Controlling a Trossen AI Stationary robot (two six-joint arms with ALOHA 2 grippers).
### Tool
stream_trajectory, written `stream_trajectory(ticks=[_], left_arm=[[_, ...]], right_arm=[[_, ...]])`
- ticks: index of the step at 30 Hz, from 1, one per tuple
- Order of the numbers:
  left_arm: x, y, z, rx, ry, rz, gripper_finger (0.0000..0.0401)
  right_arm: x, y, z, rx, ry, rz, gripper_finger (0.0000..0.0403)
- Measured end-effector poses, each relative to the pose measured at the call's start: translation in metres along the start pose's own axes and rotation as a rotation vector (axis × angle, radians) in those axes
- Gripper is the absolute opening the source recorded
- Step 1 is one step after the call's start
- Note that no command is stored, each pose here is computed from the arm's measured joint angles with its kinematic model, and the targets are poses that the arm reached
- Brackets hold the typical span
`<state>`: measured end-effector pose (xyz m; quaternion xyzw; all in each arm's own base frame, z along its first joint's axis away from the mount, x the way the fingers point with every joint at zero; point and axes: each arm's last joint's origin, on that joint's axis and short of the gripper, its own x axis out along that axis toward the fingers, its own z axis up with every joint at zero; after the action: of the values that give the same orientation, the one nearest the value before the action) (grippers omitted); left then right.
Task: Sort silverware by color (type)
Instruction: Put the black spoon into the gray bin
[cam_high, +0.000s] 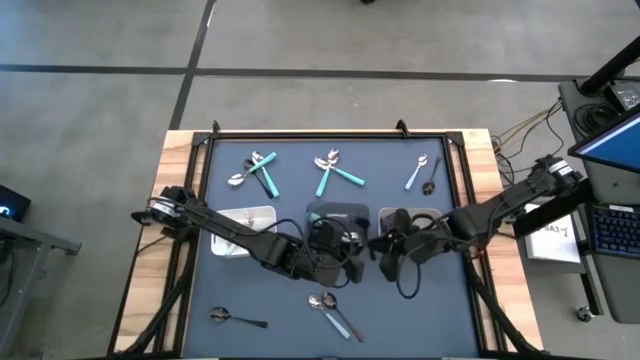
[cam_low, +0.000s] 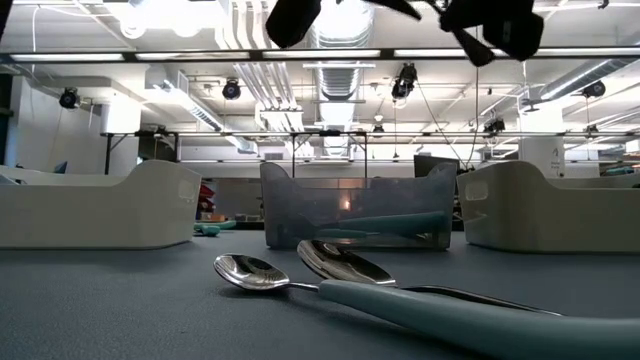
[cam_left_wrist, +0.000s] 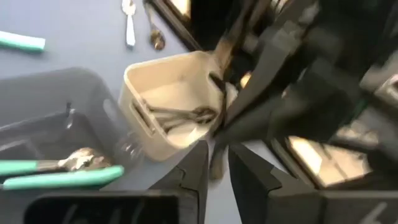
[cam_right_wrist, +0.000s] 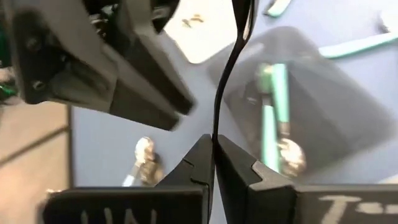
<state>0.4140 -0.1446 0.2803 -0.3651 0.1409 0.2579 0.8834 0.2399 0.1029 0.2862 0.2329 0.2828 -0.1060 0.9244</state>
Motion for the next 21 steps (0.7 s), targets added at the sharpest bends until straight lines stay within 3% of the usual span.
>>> stream_trajectory(ticks=[8, 15, 21], left_arm=[[-0.003, 0.001, -0.005, 0.027, 0.092, -0.015, 0.0070], [-0.006, 0.000, -0.008, 0.036, 0.102, -0.018, 0.0071], [-0.008, -0.002, -0.010, 0.038, 0.105, -0.023, 0.0071]], right_arm=[[-0.035, -0.018, 0.006, -0.082, 0.184, -0.237, 0.0008], [-0.048, -0.050, -0.018, -0.126, 0.431, -0.554, 0.0008], [-0.037, -0.063, -0.039, -0.142, 0.499, -0.609, 0.0009]])
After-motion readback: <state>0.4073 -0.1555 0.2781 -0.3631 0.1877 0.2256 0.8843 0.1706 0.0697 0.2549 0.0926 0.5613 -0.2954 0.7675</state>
